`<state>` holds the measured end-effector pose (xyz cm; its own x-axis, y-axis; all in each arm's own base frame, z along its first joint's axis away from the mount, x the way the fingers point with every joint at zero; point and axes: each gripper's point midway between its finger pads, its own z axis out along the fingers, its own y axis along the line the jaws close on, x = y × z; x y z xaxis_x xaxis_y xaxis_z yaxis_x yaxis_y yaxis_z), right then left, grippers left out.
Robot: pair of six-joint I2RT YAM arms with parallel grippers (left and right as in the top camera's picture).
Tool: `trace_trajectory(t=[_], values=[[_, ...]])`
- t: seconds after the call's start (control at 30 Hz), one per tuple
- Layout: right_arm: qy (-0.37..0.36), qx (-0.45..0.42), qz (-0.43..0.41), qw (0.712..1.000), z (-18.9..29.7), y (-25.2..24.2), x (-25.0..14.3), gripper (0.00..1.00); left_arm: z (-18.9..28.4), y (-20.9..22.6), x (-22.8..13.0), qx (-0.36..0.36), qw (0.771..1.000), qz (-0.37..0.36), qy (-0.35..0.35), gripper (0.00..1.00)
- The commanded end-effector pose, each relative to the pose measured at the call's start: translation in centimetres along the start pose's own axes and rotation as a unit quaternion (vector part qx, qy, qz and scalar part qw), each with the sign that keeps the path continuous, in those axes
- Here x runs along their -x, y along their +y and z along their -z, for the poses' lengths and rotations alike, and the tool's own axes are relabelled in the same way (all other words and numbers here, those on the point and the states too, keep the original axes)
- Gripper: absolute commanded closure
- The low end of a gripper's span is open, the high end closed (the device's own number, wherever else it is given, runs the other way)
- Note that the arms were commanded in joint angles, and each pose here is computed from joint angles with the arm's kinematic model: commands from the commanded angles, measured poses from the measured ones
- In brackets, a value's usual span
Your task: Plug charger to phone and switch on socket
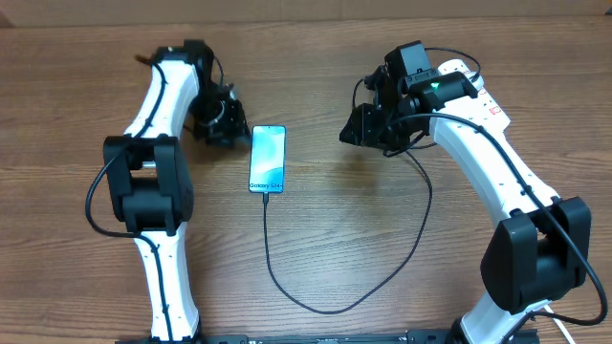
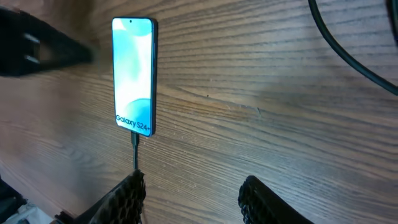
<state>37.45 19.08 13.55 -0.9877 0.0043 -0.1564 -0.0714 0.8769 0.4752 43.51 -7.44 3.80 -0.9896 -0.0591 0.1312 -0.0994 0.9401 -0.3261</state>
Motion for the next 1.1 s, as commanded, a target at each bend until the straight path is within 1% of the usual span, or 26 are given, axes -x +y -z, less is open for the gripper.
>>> trace_trajectory(t=[0.0,0.03,0.17,0.27,0.3,0.37,0.4,0.43,0.47,0.5,0.53,0.57,0.63,0.73,0.8,0.9,1.07], values=[[-0.052,-0.011,0.025,0.998,3.3,1.3,1.6,0.5,8.0,-1.0,1.8,0.036,0.994,-0.018,-0.097,0.61],[-0.063,-0.019,0.026,0.998,4.0,1.2,1.9,0.5,9.2,-1.2,1.8,0.039,0.993,-0.021,-0.109,0.6],[-0.127,-0.051,0.012,0.99,8.4,-0.3,3.2,0.46,16.4,-3.3,1.2,0.043,0.979,-0.044,-0.194,0.6],[-0.169,-0.082,-0.043,0.981,11.2,-3.5,4.3,0.42,20.4,-4.6,-0.2,0.038,0.968,-0.058,-0.243,0.6],[-0.178,-0.091,-0.056,0.978,11.9,-4.7,4.6,0.38,21.4,-4.9,-0.6,0.037,0.965,-0.061,-0.254,0.6],[-0.199,-0.126,-0.095,0.967,13.5,-8.3,5.4,0.24,24.0,-5.4,-2.0,0.041,0.955,-0.068,-0.285,0.59],[-0.211,-0.142,-0.109,0.961,14.2,-9.8,5.7,0.19,25.0,-5.6,-2.4,0.044,0.951,-0.07,-0.298,0.58],[-0.225,-0.162,-0.126,0.953,15.2,-11.7,6.0,0.13,26.1,-5.6,-3.0,0.05,0.946,-0.071,-0.313,0.55],[-0.239,-0.179,-0.138,0.944,16.0,-13.1,6.4,0.12,26.9,-5.7,-3.4,0.053,0.942,-0.072,-0.323,0.51],[-0.259,-0.204,-0.158,0.931,17.2,-15.4,7.0,0.07,27.5,-5.7,-3.8,0.056,0.939,-0.073,-0.332,0.24],[-0.275,-0.221,-0.174,0.919,18.0,-17.5,7.6,0.05,27.7,-5.7,-3.9,0.057,0.938,-0.073,-0.334,0.0],[-0.283,-0.227,-0.185,0.913,18.3,-18.9,8.1,0.02,27.6,-5.7,-3.9,0.057,0.938,-0.073,-0.334,0.0],[-0.296,-0.236,-0.211,0.901,18.3,-22.6,9.2,0.0,27.3,-5.6,-3.8,0.058,0.941,-0.071,-0.327,0.0],[-0.309,-0.241,-0.228,0.891,17.9,-25.7,10.4,0.0,27.3,-5.6,-3.8,0.058,0.941,-0.071,-0.327,0.0],[-0.324,-0.246,-0.219,0.887,17.3,-27.6,11.9,0.0,27.3,-5.6,-3.8,0.058,0.941,-0.071,-0.327,0.0],[-0.326,-0.25,-0.217,0.885,16.4,-28.9,12.8,0.0,27.3,-5.6,-3.8,0.058,0.941,-0.071,-0.327,0.0],[-0.292,-0.254,-0.236,0.891,13.0,-32.2,13.8,0.0,27.3,-5.6,-3.8,0.058,0.941,-0.071,-0.327,0.0]])
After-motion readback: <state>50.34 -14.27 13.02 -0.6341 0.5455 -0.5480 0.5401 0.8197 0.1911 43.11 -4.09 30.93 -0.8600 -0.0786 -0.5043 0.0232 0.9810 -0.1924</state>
